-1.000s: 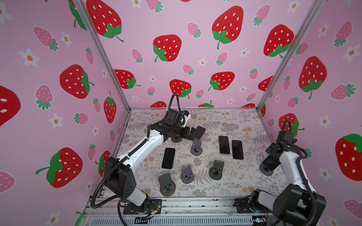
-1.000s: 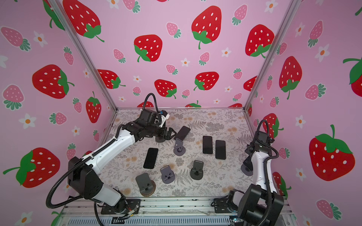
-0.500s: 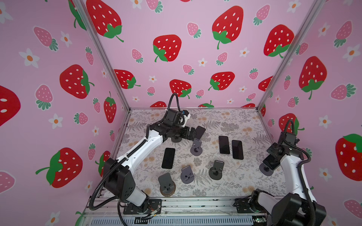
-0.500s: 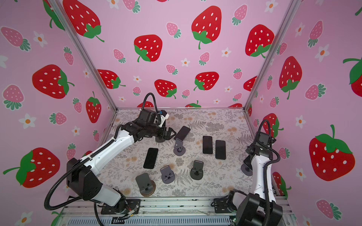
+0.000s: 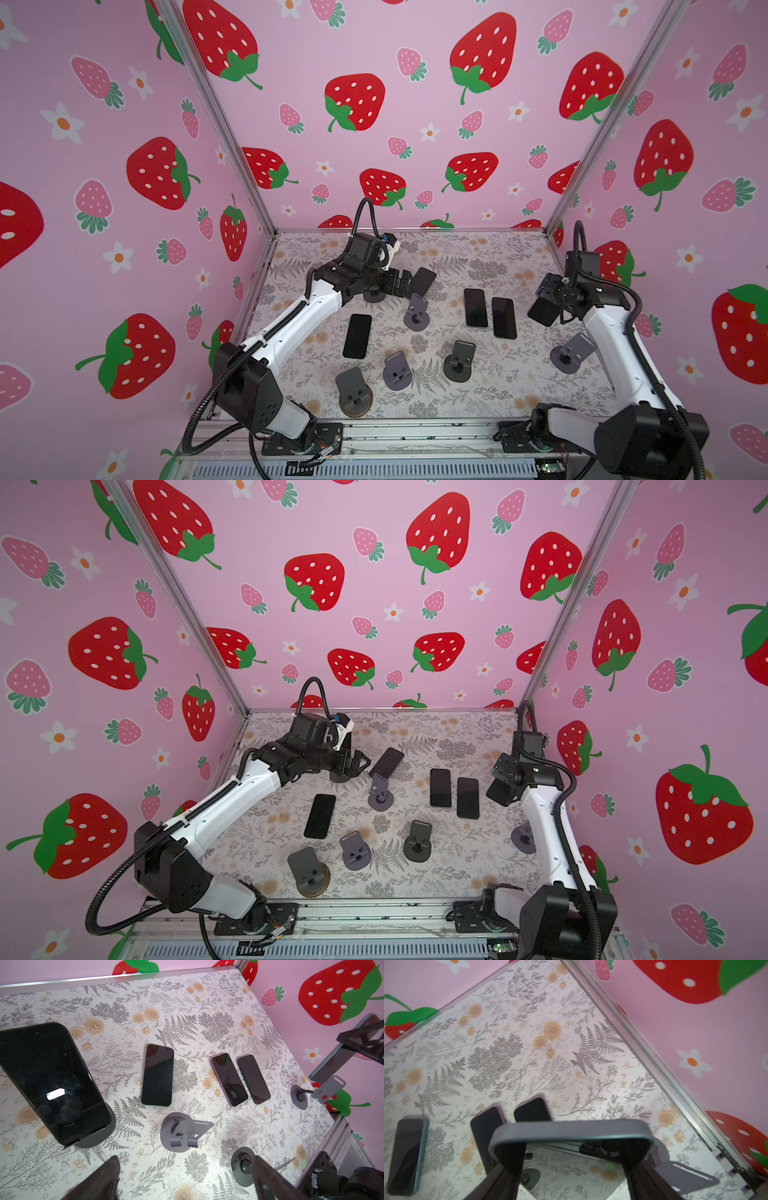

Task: Remove the phone from the phone stand
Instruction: Remove the phone from the phone stand, then place the phone at the top-right of the table.

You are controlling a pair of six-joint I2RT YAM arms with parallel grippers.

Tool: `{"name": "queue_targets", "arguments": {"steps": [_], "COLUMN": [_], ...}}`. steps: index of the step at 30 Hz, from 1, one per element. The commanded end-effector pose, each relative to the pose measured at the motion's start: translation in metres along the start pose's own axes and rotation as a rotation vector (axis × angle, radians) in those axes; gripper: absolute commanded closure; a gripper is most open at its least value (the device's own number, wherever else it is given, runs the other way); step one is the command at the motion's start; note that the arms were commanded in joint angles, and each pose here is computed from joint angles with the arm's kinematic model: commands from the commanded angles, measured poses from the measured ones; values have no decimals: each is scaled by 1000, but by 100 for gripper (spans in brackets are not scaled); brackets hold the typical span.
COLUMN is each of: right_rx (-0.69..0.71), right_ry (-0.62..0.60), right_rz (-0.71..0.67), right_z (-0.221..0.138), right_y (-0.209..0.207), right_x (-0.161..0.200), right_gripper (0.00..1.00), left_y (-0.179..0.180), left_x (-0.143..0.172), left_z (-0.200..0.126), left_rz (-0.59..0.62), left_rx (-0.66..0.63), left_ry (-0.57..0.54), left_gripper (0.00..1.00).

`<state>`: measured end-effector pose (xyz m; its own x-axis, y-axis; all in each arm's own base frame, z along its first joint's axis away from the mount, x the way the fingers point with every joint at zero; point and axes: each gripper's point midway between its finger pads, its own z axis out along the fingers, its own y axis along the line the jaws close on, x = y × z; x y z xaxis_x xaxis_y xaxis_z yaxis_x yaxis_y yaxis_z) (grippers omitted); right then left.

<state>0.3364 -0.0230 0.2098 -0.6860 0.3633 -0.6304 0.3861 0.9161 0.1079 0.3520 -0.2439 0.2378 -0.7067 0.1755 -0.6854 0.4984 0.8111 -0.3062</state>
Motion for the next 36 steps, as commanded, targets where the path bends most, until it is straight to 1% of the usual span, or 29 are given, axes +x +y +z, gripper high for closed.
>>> {"name": "queue_targets", "arguments": {"steps": [1,6,11,14,16,18,19,22,25,26,29,31,32,34,36], "right_rx": [-70,-122,-168,-177,-153,-108,-72,15,42,45,22,-17,-36,-23,-23], "right_ry": [9,28,46,58,59,44,32,13,32,39,110,130,136,136,167], "right_rz": [-58,-127,-194,-246,-285,-324,-349,-411,-435,-444,-462,-480,-485,-502,-531], "right_z": [-3,7,20,35,48,61,68,86,107,114,137,147,151,159,170], "right_y": [34,79,128,152,162,165,164,159,149,147,140,145,147,148,149], "right_x": [-9,-18,-16,-16,-19,-27,-32,-45,-52,-53,-50,-47,-46,-47,-43], "right_gripper": [30,30,30,29,29,28,28,27,26,26,27,26,26,27,26], "left_y": [12,32,50,57,61,64,69,77,82,83,87,87,88,87,86], "left_x": [-2,11,22,28,33,40,41,47,48,48,48,51,52,54,55], "left_z": [-12,-26,-38,-44,-48,-50,-52,-56,-60,-61,-66,-68,-70,-72,-73], "left_rz": [-5,-18,-51,-63,-68,-72,-74,-77,-66,-63,-49,-37,-35,-31,-34], "left_rx": [-56,-115,-154,-175,-187,-193,-221,-251,-286,-298,-331,-339,-341,-340,-336], "left_ry": [-30,-29,-40,-47,-48,-42,-43,-32,-23,-16,12,24,24,19,8], "left_gripper": [1,1,1,1,1,1,1,1,1,1,1,1,1,1,1]}}
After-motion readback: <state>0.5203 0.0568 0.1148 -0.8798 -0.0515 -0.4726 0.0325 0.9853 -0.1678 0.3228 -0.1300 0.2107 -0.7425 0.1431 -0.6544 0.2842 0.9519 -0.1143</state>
